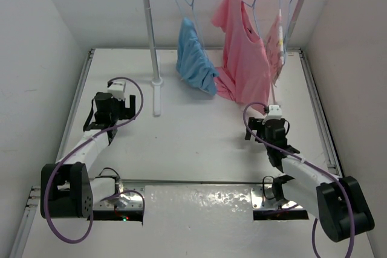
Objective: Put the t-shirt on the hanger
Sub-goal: Reset both arms
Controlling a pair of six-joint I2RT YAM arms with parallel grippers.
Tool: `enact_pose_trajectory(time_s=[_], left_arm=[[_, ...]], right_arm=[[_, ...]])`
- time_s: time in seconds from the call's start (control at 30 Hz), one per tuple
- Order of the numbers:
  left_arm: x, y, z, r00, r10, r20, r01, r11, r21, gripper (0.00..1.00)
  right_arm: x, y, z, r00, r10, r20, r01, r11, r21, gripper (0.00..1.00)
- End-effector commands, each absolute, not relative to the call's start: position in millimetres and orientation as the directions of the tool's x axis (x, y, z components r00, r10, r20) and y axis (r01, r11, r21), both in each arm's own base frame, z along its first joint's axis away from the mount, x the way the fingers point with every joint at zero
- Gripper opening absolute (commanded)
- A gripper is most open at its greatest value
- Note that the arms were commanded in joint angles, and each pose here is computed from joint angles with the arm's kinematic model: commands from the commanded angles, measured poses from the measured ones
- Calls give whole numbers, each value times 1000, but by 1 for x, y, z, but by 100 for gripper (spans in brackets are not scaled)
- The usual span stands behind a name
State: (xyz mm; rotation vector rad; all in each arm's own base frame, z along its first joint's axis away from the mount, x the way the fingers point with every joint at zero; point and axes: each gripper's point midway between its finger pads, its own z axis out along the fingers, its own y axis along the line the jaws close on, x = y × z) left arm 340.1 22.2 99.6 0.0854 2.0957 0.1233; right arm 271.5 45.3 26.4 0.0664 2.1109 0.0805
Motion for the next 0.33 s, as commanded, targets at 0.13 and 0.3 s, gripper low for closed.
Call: enact_pose_trajectory(time_s=[0.13, 0.3], left_arm=[[348, 28, 108, -466, 93, -880, -35, 992, 123, 100], [347, 19, 108, -439, 83, -894, -1, 996, 93, 99]], right_arm=[[282, 25, 43, -451, 25, -892, 80, 997, -12, 99], [280, 13, 48, -430, -20, -903, 106, 992, -73, 99]])
